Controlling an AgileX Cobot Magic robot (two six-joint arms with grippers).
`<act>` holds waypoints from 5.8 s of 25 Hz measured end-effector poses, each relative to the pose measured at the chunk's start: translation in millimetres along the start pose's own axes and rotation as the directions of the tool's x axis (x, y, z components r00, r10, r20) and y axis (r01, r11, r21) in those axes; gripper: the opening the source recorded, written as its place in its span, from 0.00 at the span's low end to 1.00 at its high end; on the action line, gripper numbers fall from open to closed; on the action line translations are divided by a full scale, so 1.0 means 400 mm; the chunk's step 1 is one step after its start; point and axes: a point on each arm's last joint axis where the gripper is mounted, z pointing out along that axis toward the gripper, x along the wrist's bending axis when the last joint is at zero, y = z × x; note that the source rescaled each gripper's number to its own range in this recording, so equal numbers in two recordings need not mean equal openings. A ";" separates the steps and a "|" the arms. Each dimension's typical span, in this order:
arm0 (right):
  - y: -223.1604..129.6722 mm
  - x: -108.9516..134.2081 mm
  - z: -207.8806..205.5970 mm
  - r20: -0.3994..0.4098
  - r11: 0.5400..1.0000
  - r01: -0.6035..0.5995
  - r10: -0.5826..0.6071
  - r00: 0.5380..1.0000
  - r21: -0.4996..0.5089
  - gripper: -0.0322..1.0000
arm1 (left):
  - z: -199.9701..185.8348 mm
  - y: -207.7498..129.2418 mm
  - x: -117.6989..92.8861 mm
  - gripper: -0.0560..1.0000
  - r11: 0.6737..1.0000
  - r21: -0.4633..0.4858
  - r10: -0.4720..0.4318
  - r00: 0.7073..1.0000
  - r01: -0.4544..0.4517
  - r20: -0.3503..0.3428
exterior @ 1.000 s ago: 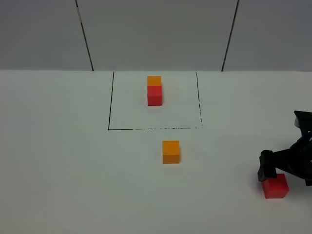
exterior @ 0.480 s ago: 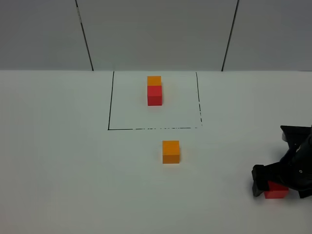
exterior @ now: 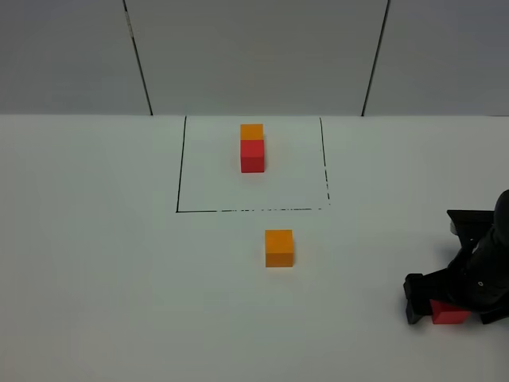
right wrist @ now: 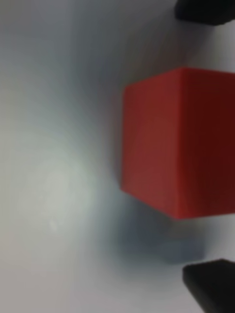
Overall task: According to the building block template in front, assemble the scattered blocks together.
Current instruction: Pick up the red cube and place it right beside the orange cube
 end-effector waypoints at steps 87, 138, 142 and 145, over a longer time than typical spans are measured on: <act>0.263 0.452 0.035 -0.040 0.047 0.995 -0.998 0.051 0.086 0.03 | 0.000 0.000 0.000 0.73 1.000 0.000 0.001 1.000 -0.001 0.000; 0.260 0.466 0.059 -0.031 0.015 1.000 -0.999 0.016 0.027 0.03 | 0.000 0.000 0.000 0.73 1.000 0.000 0.001 1.000 -0.001 0.000; 0.260 0.466 0.059 -0.031 0.016 1.000 -0.999 0.017 0.026 0.05 | 0.000 0.000 0.000 0.73 1.000 0.000 0.001 1.000 -0.001 0.000; 0.258 0.467 0.061 -0.040 0.019 1.000 -0.999 0.020 0.024 0.39 | 0.000 0.000 0.000 0.73 1.000 0.000 0.001 1.000 -0.001 0.000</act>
